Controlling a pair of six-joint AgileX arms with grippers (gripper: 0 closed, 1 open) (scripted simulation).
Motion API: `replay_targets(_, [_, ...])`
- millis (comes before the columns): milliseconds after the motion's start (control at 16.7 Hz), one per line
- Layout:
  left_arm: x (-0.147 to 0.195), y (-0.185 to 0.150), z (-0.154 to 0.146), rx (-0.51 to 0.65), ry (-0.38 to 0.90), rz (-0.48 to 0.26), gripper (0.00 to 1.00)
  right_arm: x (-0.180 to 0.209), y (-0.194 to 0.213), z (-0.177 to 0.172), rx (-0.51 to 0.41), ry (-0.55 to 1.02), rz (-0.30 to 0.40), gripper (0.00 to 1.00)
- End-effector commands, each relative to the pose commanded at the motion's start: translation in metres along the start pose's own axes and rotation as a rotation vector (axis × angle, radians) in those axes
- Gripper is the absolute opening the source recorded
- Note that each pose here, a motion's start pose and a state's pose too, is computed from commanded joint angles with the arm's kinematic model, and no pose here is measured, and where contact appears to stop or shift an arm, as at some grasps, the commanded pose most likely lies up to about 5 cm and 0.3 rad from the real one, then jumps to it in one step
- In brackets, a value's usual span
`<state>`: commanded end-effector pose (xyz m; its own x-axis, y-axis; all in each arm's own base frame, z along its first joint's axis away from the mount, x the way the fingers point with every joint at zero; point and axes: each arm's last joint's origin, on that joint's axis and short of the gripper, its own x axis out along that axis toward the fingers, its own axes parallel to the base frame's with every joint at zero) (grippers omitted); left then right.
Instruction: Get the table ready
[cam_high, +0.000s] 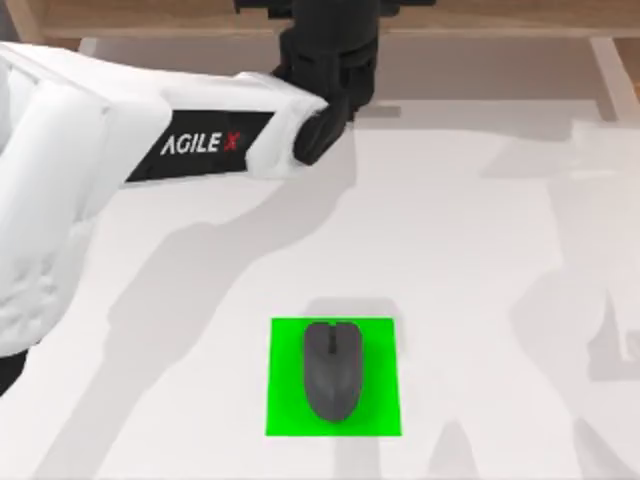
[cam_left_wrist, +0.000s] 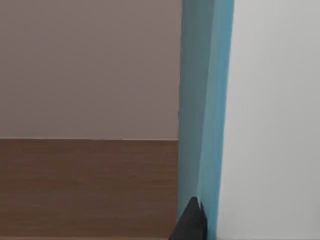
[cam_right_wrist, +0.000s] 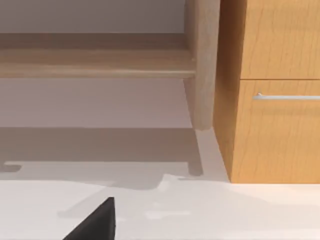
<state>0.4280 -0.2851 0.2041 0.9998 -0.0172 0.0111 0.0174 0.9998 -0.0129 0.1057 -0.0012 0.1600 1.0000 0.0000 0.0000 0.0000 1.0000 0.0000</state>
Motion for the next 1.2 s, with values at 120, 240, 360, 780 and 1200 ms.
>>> replay_targets(120, [0.000,0.000,0.000,0.000,0.000,0.000,0.00,0.000,0.000,0.000,0.000,0.000,0.000,1.00])
replay_targets(240, [0.000,0.000,0.000,0.000,0.000,0.000,0.00,0.000,0.000,0.000,0.000,0.000,0.000,1.00])
replay_targets(360, [0.000,0.000,0.000,0.000,0.000,0.000,0.00,0.000,0.000,0.000,0.000,0.000,0.000,1.00])
replay_targets(780, [-0.028,-0.001,0.009,0.006,0.006,-0.003,0.00,0.000,0.000,0.000,0.000,0.000,0.000,1.00])
replay_targets(1200, [-0.039,0.000,0.015,0.004,0.001,0.001,0.00,0.000,0.000,0.000,0.000,0.000,0.000,1.00])
